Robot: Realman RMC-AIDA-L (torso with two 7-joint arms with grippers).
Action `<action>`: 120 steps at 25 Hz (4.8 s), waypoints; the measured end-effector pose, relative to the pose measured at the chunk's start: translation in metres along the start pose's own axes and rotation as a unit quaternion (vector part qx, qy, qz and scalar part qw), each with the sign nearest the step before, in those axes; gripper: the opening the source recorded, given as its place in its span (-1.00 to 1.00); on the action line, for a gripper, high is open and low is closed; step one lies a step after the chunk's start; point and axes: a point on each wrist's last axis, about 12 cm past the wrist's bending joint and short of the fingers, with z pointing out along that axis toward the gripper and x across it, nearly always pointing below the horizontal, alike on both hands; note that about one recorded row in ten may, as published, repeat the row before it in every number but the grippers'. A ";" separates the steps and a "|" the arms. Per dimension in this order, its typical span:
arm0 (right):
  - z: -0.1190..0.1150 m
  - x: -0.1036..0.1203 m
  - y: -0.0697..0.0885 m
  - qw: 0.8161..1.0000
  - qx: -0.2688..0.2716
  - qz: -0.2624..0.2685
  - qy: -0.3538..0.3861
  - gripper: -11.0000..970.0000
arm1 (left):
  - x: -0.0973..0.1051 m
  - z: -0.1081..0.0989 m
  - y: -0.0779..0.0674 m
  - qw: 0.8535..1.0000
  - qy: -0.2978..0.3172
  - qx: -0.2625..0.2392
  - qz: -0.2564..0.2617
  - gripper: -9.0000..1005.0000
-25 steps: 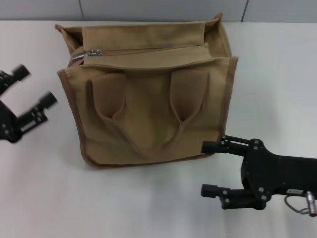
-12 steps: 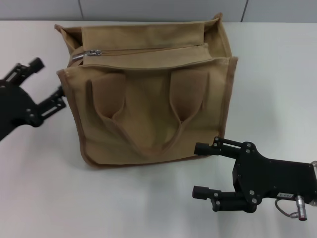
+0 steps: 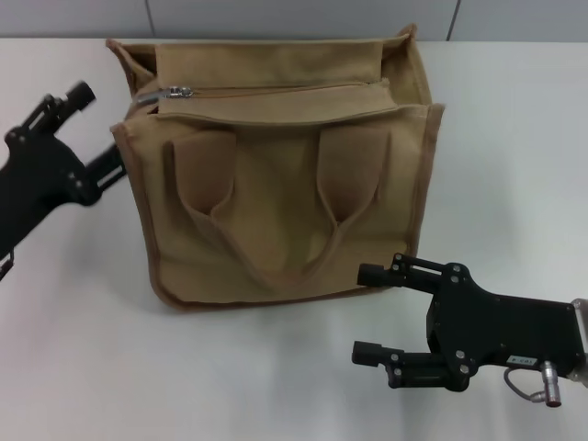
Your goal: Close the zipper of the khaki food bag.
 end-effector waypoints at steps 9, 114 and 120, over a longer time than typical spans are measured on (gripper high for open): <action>0.003 0.003 -0.002 1.000 0.008 0.006 0.007 0.67 | -0.003 0.012 0.001 0.998 -0.049 -0.039 -0.031 0.55; 0.121 -0.035 -0.045 0.907 0.259 -0.323 -0.080 0.52 | -0.023 0.074 -0.037 0.977 -0.139 0.107 -0.125 -0.94; 0.119 -0.035 -0.046 0.905 0.269 -0.320 -0.082 0.20 | -0.023 0.074 -0.037 0.976 -0.139 0.107 -0.126 -0.94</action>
